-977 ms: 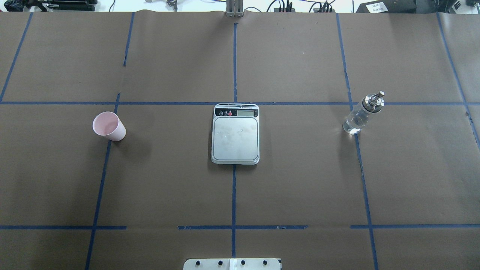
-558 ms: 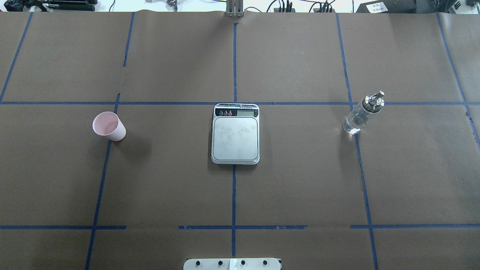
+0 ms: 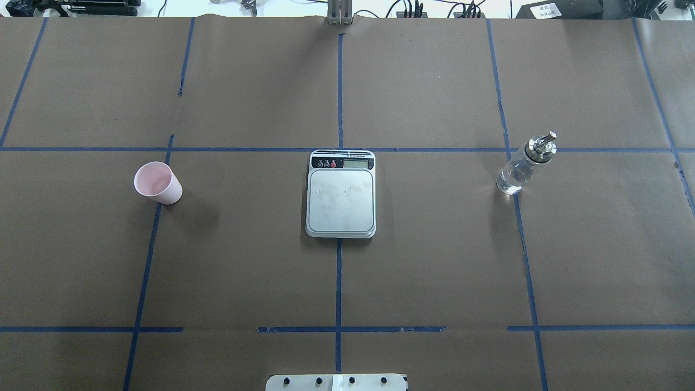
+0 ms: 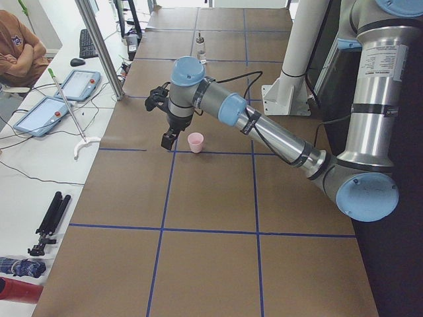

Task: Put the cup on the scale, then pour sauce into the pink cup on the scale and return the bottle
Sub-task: 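Move the left gripper down toward the pink paper cup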

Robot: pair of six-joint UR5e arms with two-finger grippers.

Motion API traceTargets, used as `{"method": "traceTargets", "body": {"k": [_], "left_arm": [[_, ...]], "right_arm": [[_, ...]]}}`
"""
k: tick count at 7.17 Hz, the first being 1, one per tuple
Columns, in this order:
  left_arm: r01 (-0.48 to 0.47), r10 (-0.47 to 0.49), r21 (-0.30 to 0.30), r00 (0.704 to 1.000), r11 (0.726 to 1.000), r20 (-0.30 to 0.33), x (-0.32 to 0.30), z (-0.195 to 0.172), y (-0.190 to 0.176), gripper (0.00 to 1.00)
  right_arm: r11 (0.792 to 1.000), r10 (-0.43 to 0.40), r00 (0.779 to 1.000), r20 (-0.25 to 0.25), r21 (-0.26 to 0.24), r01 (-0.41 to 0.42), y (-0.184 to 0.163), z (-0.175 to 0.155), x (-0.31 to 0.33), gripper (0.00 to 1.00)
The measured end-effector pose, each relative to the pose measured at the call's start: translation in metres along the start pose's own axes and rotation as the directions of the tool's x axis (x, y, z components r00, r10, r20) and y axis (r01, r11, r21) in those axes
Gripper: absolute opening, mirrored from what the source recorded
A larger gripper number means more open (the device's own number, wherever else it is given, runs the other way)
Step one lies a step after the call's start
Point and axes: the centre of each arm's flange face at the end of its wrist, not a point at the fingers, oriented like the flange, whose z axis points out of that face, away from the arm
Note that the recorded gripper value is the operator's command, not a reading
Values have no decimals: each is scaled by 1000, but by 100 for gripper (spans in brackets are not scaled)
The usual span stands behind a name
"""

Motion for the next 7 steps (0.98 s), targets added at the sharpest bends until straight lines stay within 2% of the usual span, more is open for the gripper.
{"method": "traceTargets", "body": {"k": [2,3,5,7], "left_arm": [[174,-177,-69,983,982,-49,57,40,-5,100],[257,-261,-94,965,962,-33,82,62,-4,100],[372,-372,-89,928,924,18,118,107,0,100],[432,-432,-84,902,898,27,132,151,2,100]], "right_arm": [[1000,-4,1000,2,2,4,-1,-1,-2,100],[1000,-7,1000,3,5,7,0,-3,-4,100],[1000,-11,1000,3,8,11,2,-7,-9,100],[1000,-12,1000,1,8,12,3,-8,-9,100]]}}
